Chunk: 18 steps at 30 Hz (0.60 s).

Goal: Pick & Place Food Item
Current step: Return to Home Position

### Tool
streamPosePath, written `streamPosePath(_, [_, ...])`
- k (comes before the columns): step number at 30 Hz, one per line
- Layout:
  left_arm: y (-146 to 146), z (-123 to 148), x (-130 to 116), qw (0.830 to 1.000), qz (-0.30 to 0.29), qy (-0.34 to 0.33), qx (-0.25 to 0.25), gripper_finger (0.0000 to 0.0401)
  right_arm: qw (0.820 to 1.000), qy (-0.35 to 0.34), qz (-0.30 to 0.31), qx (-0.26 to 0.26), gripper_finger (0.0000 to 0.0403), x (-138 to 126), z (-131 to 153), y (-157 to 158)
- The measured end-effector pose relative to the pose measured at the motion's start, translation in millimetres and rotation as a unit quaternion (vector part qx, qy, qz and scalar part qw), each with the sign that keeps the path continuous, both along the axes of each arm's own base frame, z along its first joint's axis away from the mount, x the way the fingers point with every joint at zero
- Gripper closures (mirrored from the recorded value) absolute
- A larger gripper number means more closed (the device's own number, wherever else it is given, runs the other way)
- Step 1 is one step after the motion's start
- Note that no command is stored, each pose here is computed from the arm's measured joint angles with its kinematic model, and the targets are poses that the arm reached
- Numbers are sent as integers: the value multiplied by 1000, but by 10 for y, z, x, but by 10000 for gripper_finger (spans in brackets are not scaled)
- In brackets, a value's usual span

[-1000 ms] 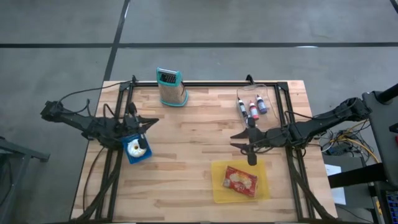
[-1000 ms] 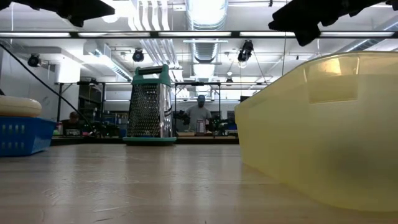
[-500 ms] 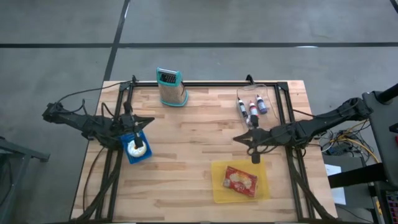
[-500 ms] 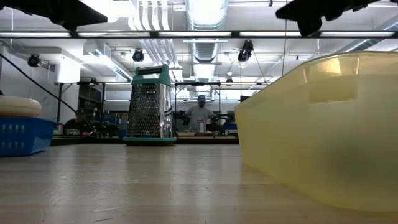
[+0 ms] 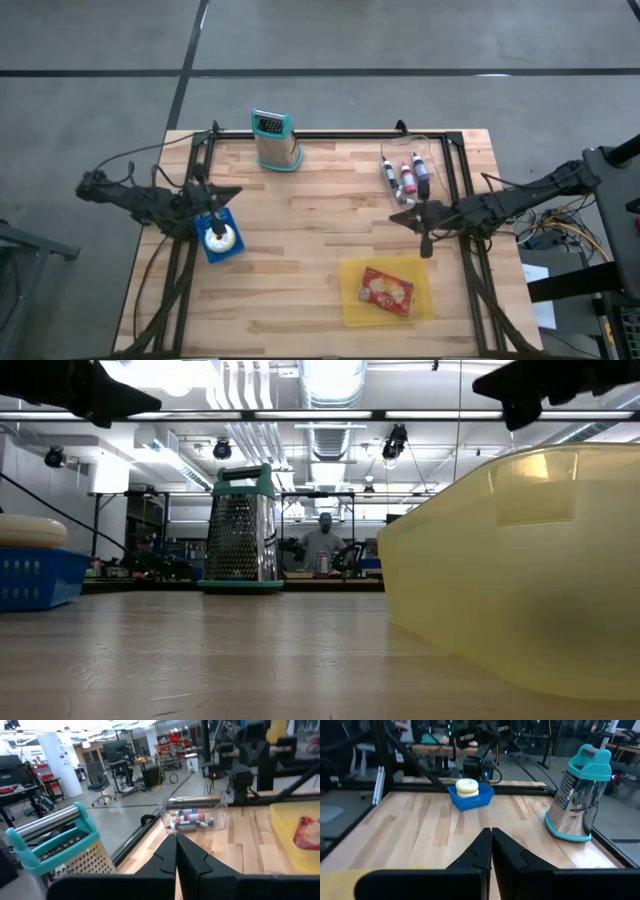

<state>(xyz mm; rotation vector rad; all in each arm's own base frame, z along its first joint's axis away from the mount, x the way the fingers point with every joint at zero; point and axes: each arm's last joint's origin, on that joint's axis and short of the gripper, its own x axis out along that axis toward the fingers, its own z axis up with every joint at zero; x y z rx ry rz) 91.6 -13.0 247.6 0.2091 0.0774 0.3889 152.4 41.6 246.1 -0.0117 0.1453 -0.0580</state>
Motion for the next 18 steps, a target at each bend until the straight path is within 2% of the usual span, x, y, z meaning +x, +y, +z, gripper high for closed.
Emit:
streamPosePath(8, [41, -79, -107, 999, 3, -44, -25, 397, 997, -80, 1, 3, 394, -217, -338, -76])
streamPosePath(18, [32, -328, -74, 995, 10, -82, -47, 399, 989, -142, -2, 37, 394, -446, -639, -157])
